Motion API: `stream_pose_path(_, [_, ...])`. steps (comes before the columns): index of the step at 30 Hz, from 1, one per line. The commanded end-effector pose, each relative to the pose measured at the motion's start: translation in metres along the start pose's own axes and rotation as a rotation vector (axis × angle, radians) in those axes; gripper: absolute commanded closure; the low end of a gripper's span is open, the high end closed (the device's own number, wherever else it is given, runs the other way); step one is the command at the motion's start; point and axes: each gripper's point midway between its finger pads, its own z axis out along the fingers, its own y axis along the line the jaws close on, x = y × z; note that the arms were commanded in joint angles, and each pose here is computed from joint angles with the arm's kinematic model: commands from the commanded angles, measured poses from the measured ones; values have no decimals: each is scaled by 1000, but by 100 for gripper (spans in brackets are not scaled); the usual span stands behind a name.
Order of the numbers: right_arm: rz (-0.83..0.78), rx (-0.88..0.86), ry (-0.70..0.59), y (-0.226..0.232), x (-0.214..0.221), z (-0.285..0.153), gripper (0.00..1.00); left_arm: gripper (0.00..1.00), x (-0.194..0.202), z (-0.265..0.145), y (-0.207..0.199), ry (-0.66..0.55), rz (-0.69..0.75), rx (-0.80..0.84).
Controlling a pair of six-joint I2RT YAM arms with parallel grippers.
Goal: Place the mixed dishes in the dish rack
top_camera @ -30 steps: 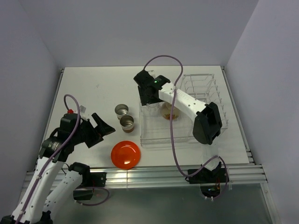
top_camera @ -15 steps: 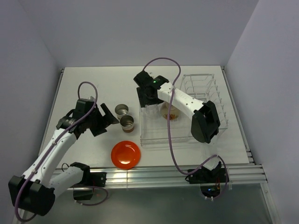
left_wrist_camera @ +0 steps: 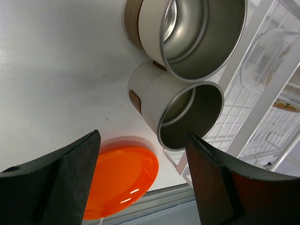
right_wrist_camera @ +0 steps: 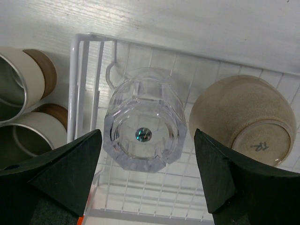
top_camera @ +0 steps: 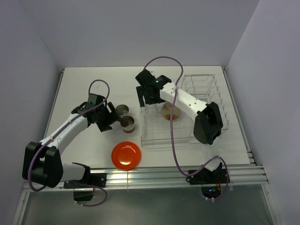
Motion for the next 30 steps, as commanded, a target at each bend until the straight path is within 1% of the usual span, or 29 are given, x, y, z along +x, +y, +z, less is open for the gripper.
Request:
stream_pose_path(1, [50,-59,-145,-5,-29,-50,13,21,-22,0,-24,-56,37,69])
stream_pose_path(4, [65,-83,-191,-9,-29,-74,13,22,-23,10,-24,-44,33,70])
stream_pose_path(5, [68,-93,-213,-10,-28,-87,13,24,-24,16,-24,-35,29,62])
stream_pose_path(8, [77,-108,-254,-10,-25,-109,13,28,-22,30,-20,-9,22,46])
stream_pose_path(11, [98,-152,-324,-16,-21,-147,13,34,-18,44,-16,19,15,37])
stream_pose_path(13, [111,-168,-351,-19,-18,-161,13,40,-16,51,-15,27,13,44])
stream_pose_path(14, [122,-180,-377,-24,-16,-173,13,43,-13,56,-12,40,10,38])
stream_pose_path(15, [134,-187,-391,-26,-15,-180,13,50,-9,59,-9,50,6,33])
stream_pose_path(16, [140,-197,-403,-28,-14,-186,13,55,-9,62,-9,49,8,41])
stream_pose_path(17, [150,-216,-428,-32,-13,-199,13,61,-7,64,-9,59,7,45])
stream_pose_path(18, [157,-221,-436,-34,-12,-201,13,72,-5,65,-7,64,6,45])
stream_pose_path(19, [160,-228,-442,-35,-10,-205,13,76,-5,65,-8,60,4,55])
stream_pose_path(21, [163,-246,-456,-37,-6,-213,13,88,-2,59,-12,57,5,80])
stream_pose_path(23, [163,-257,-452,-38,0,-213,13,93,-3,48,-16,41,8,100])
stream_pose_path(24, [163,-263,-448,-37,2,-212,13,99,-2,43,-16,34,10,103])
stream_pose_path(28, [165,-326,-438,-29,11,-212,13,100,0,9,-22,-11,13,144])
stream_pose_path(29, [158,-365,-427,-24,18,-213,13,100,-1,-10,-29,-49,25,188])
stream_pose_path(30, [161,-402,-438,-19,16,-216,13,100,3,-19,-27,-51,19,188])
